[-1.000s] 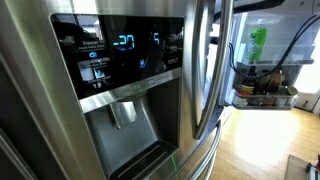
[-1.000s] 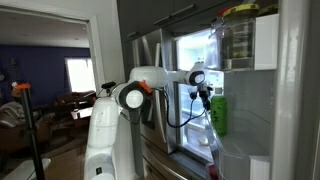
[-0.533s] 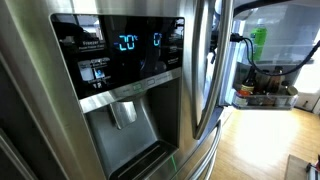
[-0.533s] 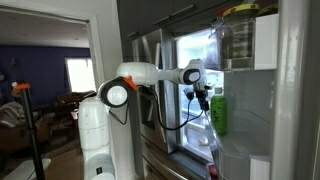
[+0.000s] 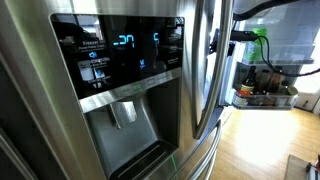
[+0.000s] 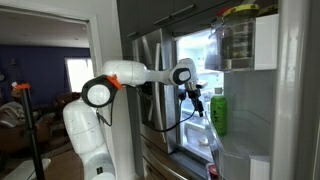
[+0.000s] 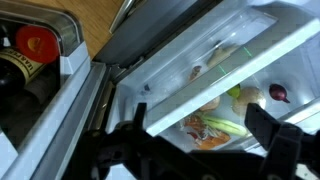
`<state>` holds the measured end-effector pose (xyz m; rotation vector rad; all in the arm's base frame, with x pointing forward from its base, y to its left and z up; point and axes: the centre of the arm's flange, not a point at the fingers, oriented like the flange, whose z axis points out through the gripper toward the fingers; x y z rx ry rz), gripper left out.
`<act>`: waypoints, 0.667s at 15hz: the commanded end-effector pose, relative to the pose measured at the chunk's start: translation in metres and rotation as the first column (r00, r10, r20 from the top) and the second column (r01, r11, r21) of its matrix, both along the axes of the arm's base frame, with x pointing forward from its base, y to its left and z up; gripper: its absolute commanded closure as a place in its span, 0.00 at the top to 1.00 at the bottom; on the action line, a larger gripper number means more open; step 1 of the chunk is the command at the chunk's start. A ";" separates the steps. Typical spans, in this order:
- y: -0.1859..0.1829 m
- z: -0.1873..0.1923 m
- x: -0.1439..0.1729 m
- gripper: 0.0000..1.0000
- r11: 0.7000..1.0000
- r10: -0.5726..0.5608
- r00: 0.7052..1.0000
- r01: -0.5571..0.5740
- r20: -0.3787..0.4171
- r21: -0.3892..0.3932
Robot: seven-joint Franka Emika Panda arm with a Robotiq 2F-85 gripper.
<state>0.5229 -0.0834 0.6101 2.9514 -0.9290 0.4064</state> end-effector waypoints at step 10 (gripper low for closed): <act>0.001 -0.003 -0.069 1.00 0.993 0.016 0.996 -0.006 0.085 -0.115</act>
